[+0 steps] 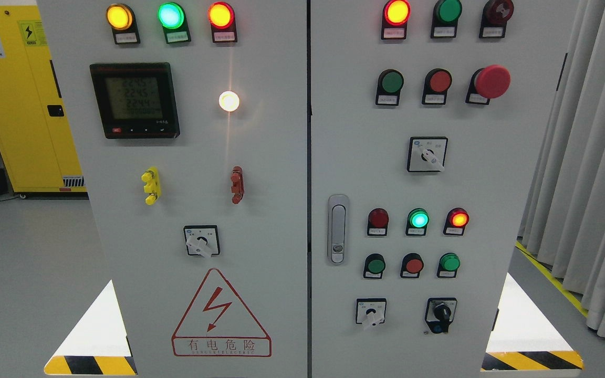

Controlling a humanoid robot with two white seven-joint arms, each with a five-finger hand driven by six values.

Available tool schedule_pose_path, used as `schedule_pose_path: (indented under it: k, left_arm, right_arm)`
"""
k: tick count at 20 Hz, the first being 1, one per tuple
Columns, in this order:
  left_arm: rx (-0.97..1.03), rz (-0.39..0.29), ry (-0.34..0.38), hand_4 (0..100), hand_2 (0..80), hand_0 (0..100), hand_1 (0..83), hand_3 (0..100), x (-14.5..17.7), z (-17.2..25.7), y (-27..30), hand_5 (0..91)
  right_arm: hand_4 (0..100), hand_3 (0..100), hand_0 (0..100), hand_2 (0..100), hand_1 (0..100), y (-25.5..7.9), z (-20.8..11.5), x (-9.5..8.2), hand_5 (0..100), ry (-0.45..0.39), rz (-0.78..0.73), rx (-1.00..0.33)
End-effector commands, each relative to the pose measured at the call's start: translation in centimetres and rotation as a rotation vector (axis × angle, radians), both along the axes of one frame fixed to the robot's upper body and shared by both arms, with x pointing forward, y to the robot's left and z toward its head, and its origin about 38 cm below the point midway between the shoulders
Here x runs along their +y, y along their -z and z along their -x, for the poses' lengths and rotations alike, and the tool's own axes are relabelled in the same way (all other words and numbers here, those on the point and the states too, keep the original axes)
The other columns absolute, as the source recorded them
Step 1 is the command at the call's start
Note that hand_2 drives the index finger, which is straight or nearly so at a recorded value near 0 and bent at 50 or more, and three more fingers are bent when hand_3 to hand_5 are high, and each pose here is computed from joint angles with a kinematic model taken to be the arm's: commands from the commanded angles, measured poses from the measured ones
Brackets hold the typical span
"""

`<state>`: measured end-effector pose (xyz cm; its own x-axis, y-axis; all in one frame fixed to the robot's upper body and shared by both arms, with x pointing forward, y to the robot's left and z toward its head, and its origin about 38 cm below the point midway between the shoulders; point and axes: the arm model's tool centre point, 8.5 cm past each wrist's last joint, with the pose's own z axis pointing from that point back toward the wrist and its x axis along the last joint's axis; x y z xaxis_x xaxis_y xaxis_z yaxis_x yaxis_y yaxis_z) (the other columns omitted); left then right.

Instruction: Press green start button

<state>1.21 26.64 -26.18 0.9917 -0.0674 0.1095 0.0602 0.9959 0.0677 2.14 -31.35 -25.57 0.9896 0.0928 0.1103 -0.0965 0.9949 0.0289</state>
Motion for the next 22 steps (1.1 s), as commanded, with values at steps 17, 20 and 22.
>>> schedule_pose_path:
  k: [17,20,22]
  left_arm:
    - [-0.052,0.059,0.004,0,0.0,12,55.6,0,-3.8,-2.6,0.1,0.0]
    - [-0.05,0.078,0.004,0,0.0,12,55.6,0,-5.0,-2.5,0.2,0.0]
    - [-0.052,0.084,0.004,0,0.0,12,55.6,0,-5.4,-2.6,0.2,0.0]
  right_arm:
    - [20,20,15,0,42,-8.8,-13.1,5.9,0,-0.616,0.168,-0.866]
    - [27,26,16,0,43,-12.0,-14.8,7.2,8,-0.694,0.195,-0.989]
    - [31,30,16,0,43,-14.5,-16.2,7.9,12,-0.719,0.212,-1.078]
